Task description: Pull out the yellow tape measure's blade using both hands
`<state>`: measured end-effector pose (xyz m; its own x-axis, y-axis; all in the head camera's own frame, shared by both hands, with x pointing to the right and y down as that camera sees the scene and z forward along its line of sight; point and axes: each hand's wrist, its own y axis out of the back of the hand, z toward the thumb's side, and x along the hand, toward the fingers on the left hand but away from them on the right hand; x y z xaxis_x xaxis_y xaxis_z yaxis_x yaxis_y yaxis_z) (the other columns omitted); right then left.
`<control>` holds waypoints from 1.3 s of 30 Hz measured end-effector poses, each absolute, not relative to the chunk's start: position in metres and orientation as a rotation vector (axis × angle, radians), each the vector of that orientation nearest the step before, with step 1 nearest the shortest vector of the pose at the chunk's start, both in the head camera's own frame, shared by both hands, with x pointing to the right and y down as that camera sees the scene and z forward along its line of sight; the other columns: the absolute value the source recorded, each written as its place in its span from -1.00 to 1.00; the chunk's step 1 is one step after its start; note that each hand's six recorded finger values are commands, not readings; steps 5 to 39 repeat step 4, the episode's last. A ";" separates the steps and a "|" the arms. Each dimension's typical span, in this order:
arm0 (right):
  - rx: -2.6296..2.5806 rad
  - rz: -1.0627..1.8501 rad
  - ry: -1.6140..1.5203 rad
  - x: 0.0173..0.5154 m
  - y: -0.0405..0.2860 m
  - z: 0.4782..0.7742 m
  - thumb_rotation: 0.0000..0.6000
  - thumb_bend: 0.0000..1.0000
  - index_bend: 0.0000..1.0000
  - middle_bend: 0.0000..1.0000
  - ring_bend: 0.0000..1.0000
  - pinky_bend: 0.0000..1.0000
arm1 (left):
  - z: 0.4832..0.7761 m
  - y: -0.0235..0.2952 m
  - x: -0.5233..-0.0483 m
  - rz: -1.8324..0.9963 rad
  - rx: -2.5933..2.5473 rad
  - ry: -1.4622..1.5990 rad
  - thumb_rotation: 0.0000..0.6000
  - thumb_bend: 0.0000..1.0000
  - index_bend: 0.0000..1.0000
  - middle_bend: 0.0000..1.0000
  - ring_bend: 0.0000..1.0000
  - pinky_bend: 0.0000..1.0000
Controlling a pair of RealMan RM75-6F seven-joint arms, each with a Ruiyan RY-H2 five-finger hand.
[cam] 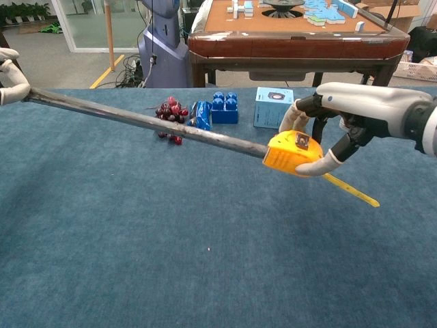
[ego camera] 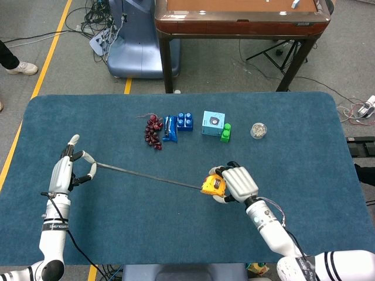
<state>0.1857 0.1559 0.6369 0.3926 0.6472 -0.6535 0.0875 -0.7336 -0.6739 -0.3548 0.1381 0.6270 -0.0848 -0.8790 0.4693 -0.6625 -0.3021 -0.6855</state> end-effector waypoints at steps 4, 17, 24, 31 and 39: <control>-2.105 1.354 -0.640 0.195 0.158 0.637 1.00 0.30 0.12 0.08 -0.19 -0.67 | 0.627 0.139 -0.358 -1.339 -1.938 1.700 1.00 0.07 0.12 -0.94 -1.00 -1.00; -2.105 1.354 -0.640 0.195 0.158 0.637 1.00 0.30 0.12 0.08 -0.19 -0.67 | 0.627 0.139 -0.358 -1.339 -1.938 1.700 1.00 0.07 0.12 -0.94 -1.00 -1.00; -2.105 1.354 -0.640 0.195 0.158 0.637 1.00 0.30 0.12 0.08 -0.19 -0.67 | 0.627 0.139 -0.358 -1.339 -1.938 1.700 1.00 0.07 0.12 -0.94 -1.00 -1.00; -2.105 1.354 -0.640 0.195 0.158 0.637 1.00 0.30 0.12 0.08 -0.19 -0.67 | 0.627 0.139 -0.358 -1.339 -1.938 1.700 1.00 0.07 0.12 -0.94 -1.00 -1.00; -2.105 1.354 -0.640 0.195 0.158 0.637 1.00 0.30 0.12 0.08 -0.19 -0.67 | 0.627 0.139 -0.358 -1.339 -1.938 1.700 1.00 0.07 0.12 -0.94 -1.00 -1.00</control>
